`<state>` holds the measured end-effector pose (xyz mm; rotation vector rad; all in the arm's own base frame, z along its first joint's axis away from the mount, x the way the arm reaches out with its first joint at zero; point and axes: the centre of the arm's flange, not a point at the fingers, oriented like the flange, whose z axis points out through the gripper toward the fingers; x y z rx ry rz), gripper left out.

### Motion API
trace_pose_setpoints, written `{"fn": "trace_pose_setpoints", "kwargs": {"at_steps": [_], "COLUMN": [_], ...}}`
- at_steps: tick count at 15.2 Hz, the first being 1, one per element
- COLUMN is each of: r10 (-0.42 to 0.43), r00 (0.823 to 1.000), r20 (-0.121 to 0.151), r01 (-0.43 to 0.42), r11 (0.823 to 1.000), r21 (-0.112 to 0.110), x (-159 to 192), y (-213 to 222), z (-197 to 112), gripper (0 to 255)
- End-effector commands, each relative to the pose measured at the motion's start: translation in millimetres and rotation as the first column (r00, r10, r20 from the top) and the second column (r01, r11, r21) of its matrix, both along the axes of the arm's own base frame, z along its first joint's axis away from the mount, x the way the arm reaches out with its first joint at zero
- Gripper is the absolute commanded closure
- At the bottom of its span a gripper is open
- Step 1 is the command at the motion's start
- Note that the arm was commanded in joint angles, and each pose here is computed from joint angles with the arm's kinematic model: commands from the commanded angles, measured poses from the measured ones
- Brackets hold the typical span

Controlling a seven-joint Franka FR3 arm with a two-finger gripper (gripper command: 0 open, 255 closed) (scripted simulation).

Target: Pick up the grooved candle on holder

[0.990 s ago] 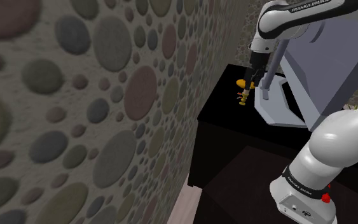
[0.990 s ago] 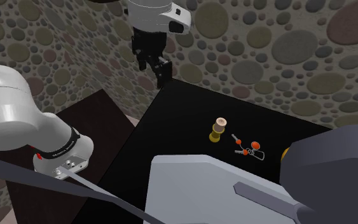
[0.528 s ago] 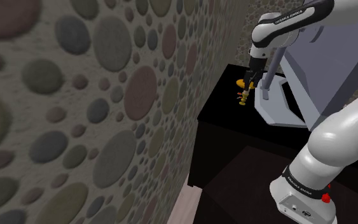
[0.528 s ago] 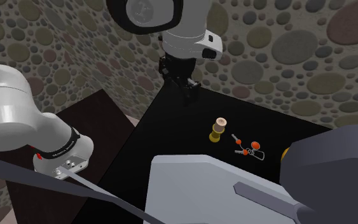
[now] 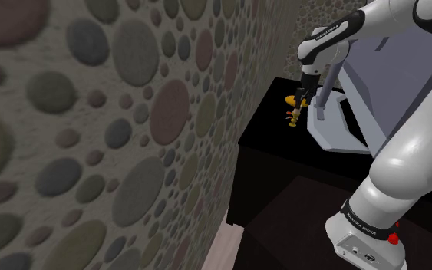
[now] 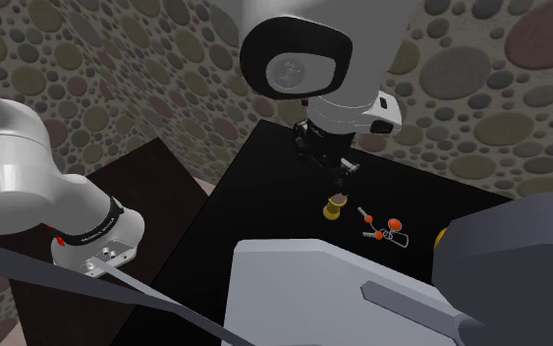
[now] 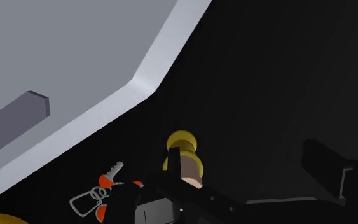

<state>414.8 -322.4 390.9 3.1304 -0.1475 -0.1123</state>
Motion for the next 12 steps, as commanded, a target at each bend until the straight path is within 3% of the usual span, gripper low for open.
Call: {"fn": "trace_pose_setpoints", "kwargs": {"at_steps": [1,3,12], "r10": [-0.007,-0.014,-0.014], "r00": [1.0,1.0,1.0], "r20": [0.004,0.007,0.007], "r01": [0.007,0.014,0.014], "r11": [1.0,1.0,1.0], "r21": [-0.012,-0.021,-0.021], "x": [8.8,15.1,15.1], "y": [-20.7,-40.2,-40.2], "z": [-7.1,-14.4,-54.4], "gripper": [0,0,0]}}
